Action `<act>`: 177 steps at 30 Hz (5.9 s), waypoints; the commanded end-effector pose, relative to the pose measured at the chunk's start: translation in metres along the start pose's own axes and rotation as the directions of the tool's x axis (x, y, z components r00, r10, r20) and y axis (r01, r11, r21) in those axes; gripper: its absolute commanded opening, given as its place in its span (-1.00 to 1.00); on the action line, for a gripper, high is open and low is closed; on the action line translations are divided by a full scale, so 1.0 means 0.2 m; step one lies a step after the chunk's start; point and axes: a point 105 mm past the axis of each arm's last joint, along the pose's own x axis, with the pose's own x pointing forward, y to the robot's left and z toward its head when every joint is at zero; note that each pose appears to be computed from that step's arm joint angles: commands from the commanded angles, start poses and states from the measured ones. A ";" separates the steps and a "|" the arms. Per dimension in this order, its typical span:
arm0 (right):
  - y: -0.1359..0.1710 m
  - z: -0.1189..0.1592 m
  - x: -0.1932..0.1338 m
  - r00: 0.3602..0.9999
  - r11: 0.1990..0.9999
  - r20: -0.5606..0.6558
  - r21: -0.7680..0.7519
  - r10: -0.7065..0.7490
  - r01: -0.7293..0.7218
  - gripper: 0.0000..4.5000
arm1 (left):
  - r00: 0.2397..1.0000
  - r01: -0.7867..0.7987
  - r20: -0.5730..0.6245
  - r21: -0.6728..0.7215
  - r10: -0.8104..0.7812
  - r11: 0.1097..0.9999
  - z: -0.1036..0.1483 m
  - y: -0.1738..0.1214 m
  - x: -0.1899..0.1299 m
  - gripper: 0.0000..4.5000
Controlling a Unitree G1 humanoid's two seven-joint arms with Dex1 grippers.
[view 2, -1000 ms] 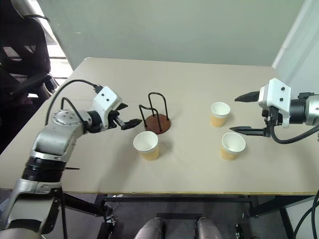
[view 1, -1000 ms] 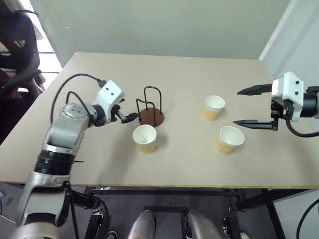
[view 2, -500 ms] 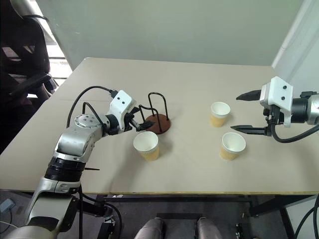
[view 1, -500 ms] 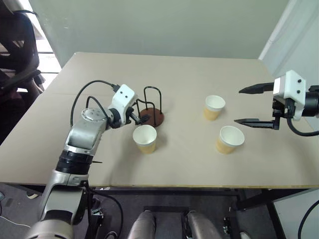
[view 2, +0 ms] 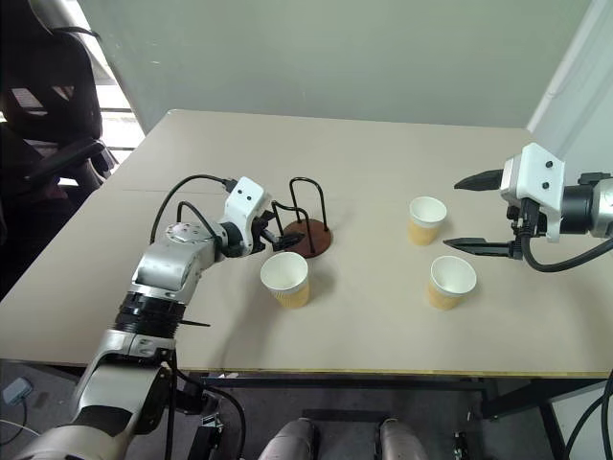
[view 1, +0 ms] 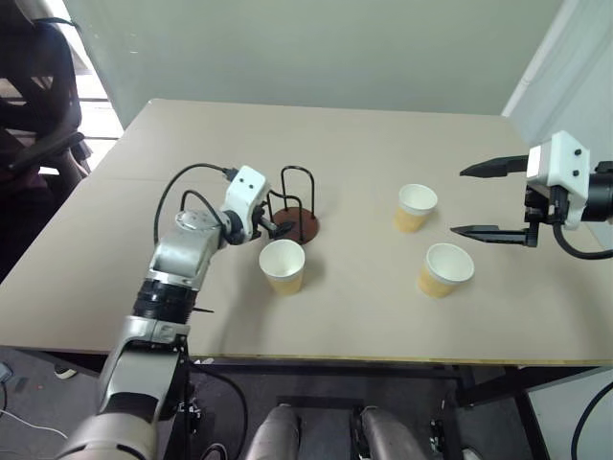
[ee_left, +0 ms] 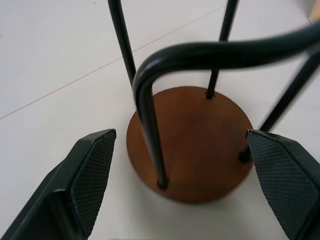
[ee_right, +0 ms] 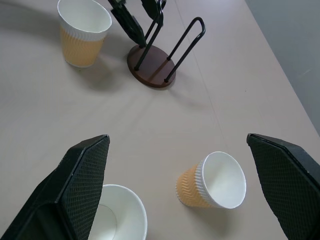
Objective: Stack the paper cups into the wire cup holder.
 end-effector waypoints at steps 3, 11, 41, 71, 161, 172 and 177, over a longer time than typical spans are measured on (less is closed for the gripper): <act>-0.03 0.06 -0.05 1.000 0.999 0.009 -0.042 -0.028 0.028 1.00 | 0.999 -0.009 0.054 0.032 0.007 0.999 0.09 0.00 0.04 0.98; -0.02 0.06 -0.05 0.999 0.999 0.004 -0.037 -0.033 0.033 1.00 | 0.999 -0.014 0.052 0.037 0.012 0.999 0.08 0.02 0.05 0.12; -0.02 0.04 -0.08 0.997 0.996 -0.001 -0.039 -0.083 0.083 1.00 | 0.724 0.539 0.251 0.377 -0.643 0.753 0.63 -0.47 -0.19 -0.99; 0.29 0.19 -0.34 0.994 0.993 0.011 0.033 0.112 -0.112 1.00 | 0.432 0.849 -0.215 0.425 -0.876 0.315 0.24 -0.75 -0.30 -0.99; 0.36 -0.27 -0.05 0.921 0.978 -0.336 0.005 0.198 -0.209 1.00 | 0.694 0.606 -0.113 0.625 -0.711 0.492 0.43 -0.31 -0.87 0.98; 0.34 -0.30 0.06 0.918 0.965 -0.310 -0.012 0.247 -0.263 1.00 | 0.761 0.575 -0.040 0.504 -0.647 0.645 0.31 -0.34 -0.95 0.98; 0.36 -0.34 0.10 0.906 0.954 -0.318 -0.016 0.279 -0.299 1.00 | 0.780 0.555 -0.035 0.499 -0.624 0.666 0.30 -0.34 -0.96 0.98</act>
